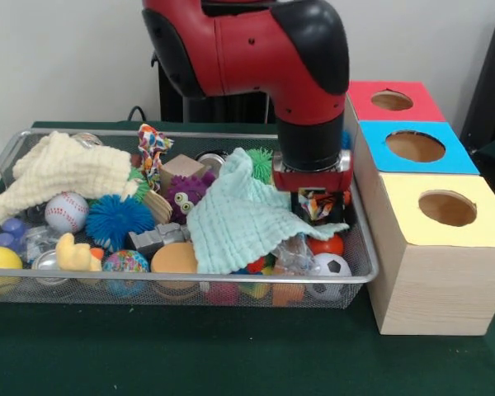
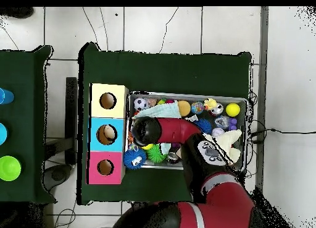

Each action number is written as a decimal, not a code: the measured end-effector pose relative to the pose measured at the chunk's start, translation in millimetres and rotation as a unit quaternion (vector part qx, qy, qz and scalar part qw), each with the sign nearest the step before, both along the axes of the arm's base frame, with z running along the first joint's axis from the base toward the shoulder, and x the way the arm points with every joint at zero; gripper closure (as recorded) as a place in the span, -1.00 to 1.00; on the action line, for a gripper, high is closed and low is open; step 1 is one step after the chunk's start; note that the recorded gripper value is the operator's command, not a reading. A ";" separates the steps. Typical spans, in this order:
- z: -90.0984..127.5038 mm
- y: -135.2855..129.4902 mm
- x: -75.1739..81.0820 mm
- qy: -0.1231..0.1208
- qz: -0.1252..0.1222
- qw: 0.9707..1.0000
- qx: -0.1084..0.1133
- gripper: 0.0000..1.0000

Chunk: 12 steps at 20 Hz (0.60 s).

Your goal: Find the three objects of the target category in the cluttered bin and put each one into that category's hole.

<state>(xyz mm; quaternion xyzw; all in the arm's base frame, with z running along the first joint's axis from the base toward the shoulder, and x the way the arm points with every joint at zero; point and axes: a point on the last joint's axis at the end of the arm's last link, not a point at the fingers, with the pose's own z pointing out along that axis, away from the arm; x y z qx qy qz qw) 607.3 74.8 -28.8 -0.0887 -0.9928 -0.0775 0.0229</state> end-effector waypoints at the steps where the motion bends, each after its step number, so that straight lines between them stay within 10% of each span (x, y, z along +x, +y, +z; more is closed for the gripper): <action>1: 6.1 1.9 1.0 -0.002 0.001 1.000 -0.001 -1.00; 12: 49.0 17.4 0.9 0.001 0.001 1.000 0.001 -1.00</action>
